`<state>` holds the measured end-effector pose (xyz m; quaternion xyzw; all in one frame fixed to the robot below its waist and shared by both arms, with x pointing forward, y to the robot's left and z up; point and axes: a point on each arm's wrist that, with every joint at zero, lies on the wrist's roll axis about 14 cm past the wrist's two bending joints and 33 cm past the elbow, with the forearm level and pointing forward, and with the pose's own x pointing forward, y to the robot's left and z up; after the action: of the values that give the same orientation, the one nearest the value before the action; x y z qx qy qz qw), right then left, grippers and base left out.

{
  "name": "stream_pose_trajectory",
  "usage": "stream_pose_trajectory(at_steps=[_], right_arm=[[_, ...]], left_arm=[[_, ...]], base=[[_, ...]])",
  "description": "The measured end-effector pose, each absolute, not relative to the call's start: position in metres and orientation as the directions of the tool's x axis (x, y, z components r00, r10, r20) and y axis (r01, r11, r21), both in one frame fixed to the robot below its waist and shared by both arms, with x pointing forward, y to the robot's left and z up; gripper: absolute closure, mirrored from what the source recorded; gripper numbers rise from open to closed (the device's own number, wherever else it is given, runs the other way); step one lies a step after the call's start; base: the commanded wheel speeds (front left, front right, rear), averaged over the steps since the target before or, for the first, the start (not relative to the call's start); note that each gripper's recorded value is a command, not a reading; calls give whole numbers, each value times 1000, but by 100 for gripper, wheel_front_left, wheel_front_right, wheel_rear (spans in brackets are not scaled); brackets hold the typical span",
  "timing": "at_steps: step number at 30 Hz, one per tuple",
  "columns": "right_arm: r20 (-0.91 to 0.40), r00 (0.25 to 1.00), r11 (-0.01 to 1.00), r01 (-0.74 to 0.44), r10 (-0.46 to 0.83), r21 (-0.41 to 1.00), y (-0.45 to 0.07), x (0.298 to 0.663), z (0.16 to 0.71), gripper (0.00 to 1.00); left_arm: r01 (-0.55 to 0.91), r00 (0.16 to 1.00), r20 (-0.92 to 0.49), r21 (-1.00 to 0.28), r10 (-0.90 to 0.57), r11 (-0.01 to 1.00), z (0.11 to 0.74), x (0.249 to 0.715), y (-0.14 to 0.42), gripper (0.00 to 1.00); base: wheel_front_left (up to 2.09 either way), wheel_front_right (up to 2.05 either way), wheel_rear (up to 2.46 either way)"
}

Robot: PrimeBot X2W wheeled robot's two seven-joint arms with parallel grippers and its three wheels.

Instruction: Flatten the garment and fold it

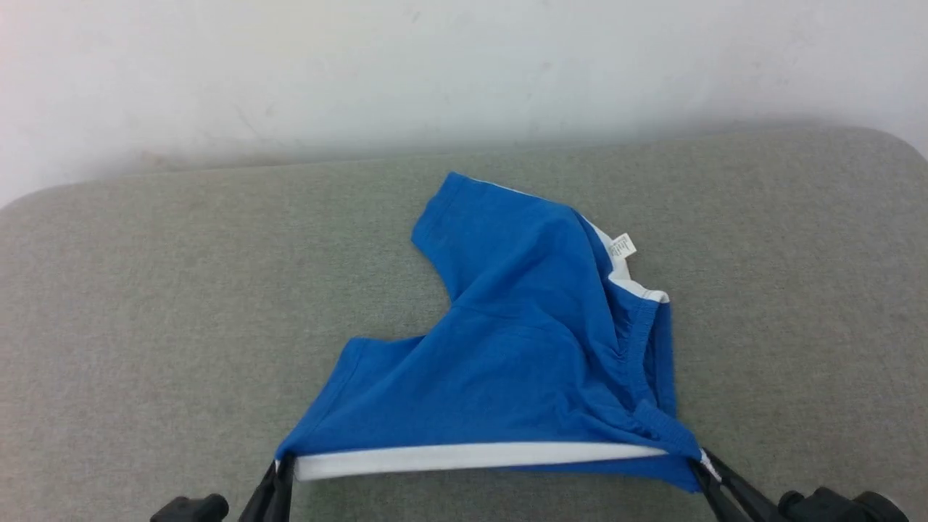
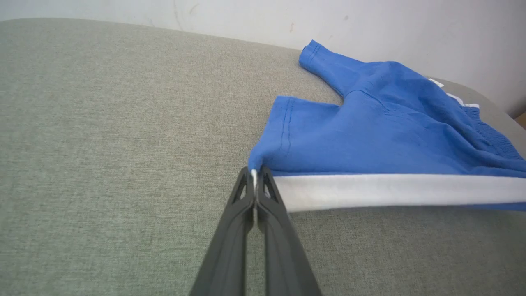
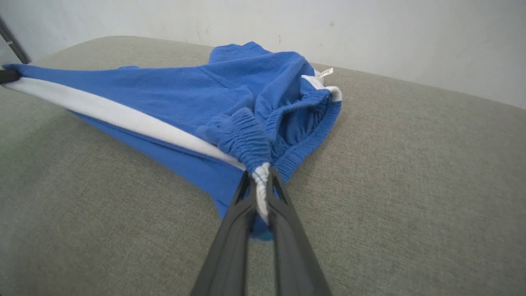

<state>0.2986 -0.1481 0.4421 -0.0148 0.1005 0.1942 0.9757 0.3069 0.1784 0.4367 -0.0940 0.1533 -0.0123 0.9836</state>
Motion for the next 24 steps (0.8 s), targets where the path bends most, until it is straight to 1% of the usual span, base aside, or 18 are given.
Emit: stream_pose_trajectory(at_steps=[2,4,10,14,18,24], right_arm=[[-173,913,928,-373,369,9,-147,305,451,100],[-147,921,932,-364,360,6,-148,313,459,100],[-56,940,940,-339,336,-46,-156,350,487,100],[-29,946,943,-324,322,-73,-162,376,496,100],[-34,955,951,-298,296,-83,-170,401,492,100],[-95,961,961,-266,258,-79,-181,437,466,100]], left_arm=[[11,960,-274,-172,-58,985,443,312,179,100],[36,970,-232,-156,-73,987,454,327,176,100],[175,982,-69,-51,-178,983,501,401,157,100],[252,968,-10,14,-252,968,523,451,138,100],[312,950,-19,65,-311,948,525,498,118,100],[383,922,-106,100,-373,918,499,559,91,100]], base=[[0,0,0],[0,0,0],[0,0,0],[0,0,0],[0,0,0],[0,0,0]])
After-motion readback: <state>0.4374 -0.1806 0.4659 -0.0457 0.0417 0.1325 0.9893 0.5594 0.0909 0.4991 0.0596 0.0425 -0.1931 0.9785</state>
